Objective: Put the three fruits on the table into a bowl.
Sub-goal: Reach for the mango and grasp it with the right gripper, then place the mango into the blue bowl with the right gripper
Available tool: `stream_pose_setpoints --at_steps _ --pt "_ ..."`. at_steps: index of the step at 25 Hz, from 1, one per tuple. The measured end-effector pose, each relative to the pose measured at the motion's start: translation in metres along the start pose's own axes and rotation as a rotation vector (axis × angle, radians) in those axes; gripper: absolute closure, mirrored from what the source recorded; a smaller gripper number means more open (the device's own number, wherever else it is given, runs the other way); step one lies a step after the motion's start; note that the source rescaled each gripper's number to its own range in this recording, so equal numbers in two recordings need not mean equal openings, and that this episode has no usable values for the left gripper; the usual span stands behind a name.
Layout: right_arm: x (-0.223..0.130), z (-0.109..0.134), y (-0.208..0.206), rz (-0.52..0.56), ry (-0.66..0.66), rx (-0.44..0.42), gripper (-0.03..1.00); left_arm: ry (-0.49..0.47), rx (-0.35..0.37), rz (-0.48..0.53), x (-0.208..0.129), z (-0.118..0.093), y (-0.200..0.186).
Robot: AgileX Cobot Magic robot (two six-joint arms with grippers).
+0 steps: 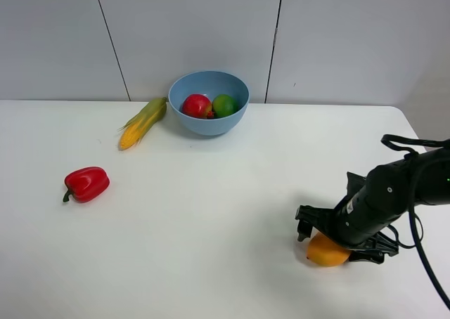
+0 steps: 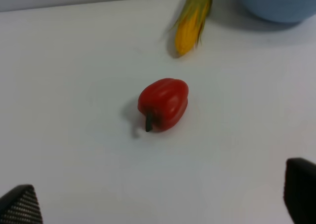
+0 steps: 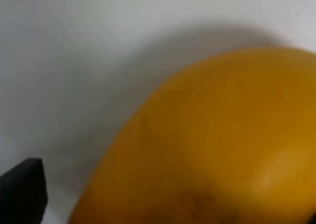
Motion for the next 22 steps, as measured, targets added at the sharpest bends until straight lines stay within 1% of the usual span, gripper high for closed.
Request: stream_pose_setpoints --at_steps 1,5,7,15,19,22 --pt "0.0 0.0 0.0 0.0 0.004 0.0 0.43 0.0 0.0 0.0 0.0 0.0 0.0" --pt "0.0 0.0 0.0 0.0 0.009 0.001 0.95 0.0 0.0 0.0 0.0 0.0 0.0" --pt "0.0 0.0 0.0 0.0 0.01 0.0 0.97 0.0 0.0 0.0 0.0 0.0 0.0" --pt "0.0 0.001 -0.003 -0.011 0.007 0.007 0.97 0.0 0.0 0.0 0.0 0.0 0.0" --pt "0.006 0.005 -0.021 -0.086 0.005 0.057 0.97 0.0 0.0 0.0 0.0 0.0 0.0" --pt "0.014 0.011 -0.041 -0.188 0.002 0.121 0.97 0.0 0.0 0.0 0.0 0.0 0.0"
Point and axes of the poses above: a point on each arm's last joint axis where the gripper is mounted, y pointing out along that axis toward the gripper, z along the wrist's bending axis when the last joint is at zero, x = y × z, the point moved 3 cm from there along y, pointing out along that axis toward the gripper, and after that the axes turned 11 degrees about -y, right-handed, at the moved point
